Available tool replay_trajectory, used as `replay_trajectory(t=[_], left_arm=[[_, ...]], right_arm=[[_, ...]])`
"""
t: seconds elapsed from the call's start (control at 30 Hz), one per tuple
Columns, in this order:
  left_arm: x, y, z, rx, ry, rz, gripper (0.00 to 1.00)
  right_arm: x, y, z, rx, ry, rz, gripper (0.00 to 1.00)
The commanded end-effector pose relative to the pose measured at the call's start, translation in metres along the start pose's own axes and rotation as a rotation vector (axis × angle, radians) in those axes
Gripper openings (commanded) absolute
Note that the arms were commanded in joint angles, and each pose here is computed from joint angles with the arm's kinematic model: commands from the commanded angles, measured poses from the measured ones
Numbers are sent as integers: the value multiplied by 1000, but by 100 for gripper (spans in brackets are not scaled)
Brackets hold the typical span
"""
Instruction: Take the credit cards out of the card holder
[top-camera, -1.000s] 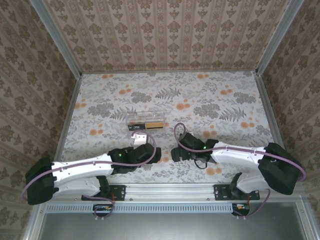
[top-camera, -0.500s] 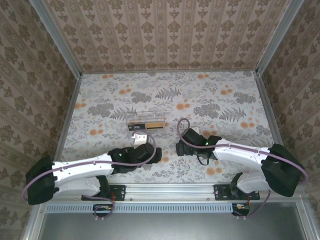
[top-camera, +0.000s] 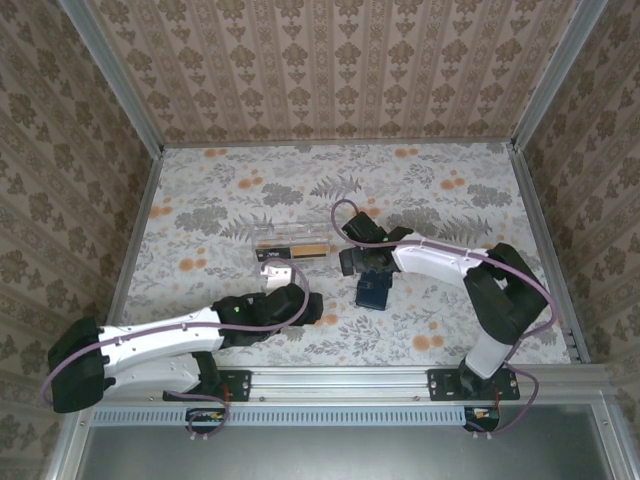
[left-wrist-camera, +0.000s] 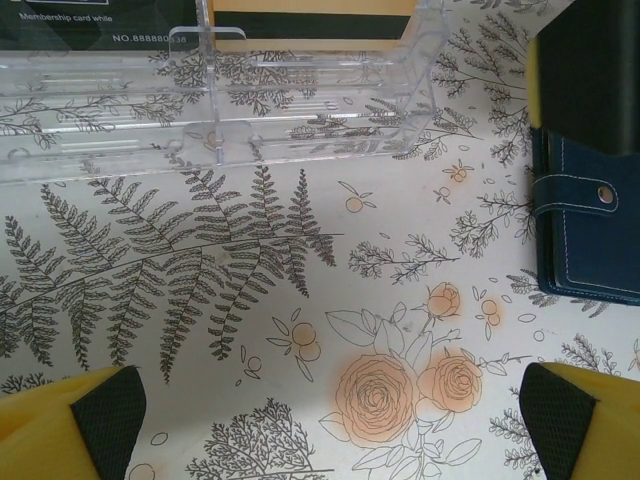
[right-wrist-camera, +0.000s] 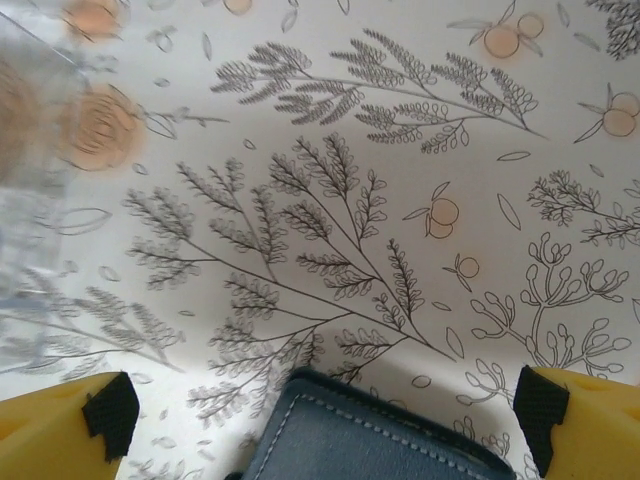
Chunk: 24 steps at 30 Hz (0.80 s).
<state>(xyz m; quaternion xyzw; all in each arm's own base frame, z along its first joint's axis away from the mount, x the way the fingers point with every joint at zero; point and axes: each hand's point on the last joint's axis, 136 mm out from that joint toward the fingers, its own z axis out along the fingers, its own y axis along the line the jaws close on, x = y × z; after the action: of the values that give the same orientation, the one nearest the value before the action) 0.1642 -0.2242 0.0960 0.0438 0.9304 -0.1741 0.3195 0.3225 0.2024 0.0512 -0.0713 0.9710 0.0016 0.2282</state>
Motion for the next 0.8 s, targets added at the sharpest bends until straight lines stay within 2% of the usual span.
replay_trajectory(t=[0.0,0.17,0.37,0.63,0.77], left_arm=[[0,7,-3,-8,-3,-6,100],[0,7,-3,0,-6,-12,100],[0,4,-1,11,-5,-12,100],[0,1,1,20,1,-8,100],[-1,-1,1,26,-2,-4,100]], right_arm=[[19,-25,4,98,75,-34,100],[44,-55,4,133,114,46,95],[72,-81,-18,174,131,131,91],[99,-63,-61,-72,76,302,93],[122,-47,-70,-201,64,330,95]])
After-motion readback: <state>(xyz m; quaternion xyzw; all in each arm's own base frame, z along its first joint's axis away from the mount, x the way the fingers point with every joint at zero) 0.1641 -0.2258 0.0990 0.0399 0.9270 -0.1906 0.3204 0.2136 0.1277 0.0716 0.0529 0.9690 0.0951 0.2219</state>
